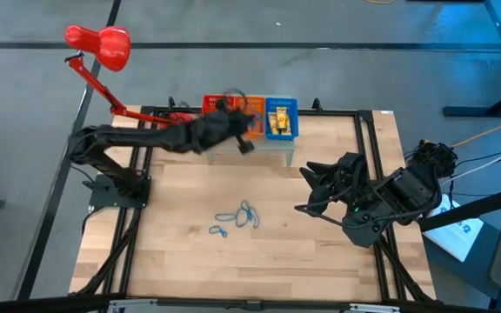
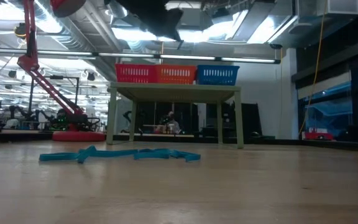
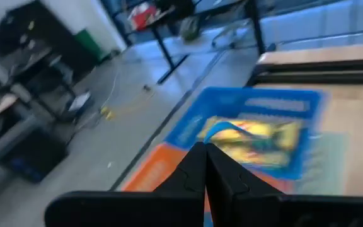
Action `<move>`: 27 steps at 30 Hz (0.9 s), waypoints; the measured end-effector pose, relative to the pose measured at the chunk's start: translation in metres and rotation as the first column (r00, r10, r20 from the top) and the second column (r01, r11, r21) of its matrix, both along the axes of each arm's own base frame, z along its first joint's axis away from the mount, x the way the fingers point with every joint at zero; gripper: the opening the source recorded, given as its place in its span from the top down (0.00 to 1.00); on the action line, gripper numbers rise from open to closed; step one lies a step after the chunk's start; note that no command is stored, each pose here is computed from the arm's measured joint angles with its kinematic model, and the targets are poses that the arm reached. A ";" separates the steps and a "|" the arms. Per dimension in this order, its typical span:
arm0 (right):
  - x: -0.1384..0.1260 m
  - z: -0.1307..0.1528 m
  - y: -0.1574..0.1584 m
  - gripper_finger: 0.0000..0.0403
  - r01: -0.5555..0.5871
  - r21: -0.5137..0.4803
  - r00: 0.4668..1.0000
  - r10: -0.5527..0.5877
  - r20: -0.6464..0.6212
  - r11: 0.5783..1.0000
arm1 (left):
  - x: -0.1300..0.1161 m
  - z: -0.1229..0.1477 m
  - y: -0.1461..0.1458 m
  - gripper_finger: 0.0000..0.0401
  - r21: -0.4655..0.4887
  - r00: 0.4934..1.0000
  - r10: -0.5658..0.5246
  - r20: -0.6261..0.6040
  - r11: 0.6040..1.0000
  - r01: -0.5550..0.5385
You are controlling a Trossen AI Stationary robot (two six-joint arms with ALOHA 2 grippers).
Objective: Pick & Place Office Desk Supplies
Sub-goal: Put the blue rubber band into the orange bin on the shelf
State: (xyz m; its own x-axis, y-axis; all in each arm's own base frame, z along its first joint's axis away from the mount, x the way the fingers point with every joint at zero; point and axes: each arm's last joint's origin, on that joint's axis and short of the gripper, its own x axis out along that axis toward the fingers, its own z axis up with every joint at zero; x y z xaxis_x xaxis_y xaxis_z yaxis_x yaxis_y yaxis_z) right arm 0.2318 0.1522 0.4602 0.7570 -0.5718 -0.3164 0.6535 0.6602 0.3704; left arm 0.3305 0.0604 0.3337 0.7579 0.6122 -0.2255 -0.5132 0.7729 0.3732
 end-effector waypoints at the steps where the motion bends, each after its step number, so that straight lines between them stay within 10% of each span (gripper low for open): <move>1: 0.000 0.000 0.000 0.67 0.001 -0.002 1.000 -0.001 0.001 1.000 | -0.005 0.002 0.009 1.00 -0.011 1.000 0.015 -0.003 1.000 -0.015; 17: 0.001 0.000 -0.001 0.67 0.008 -0.032 1.000 -0.008 -0.004 0.999 | -0.007 -0.038 0.084 0.97 -0.161 0.993 0.000 -0.117 0.987 -0.019; 27: 0.001 0.000 -0.001 0.67 0.006 -0.034 1.000 -0.007 -0.006 0.999 | -0.028 -0.006 0.086 0.71 -0.179 0.999 -0.031 0.020 0.983 0.034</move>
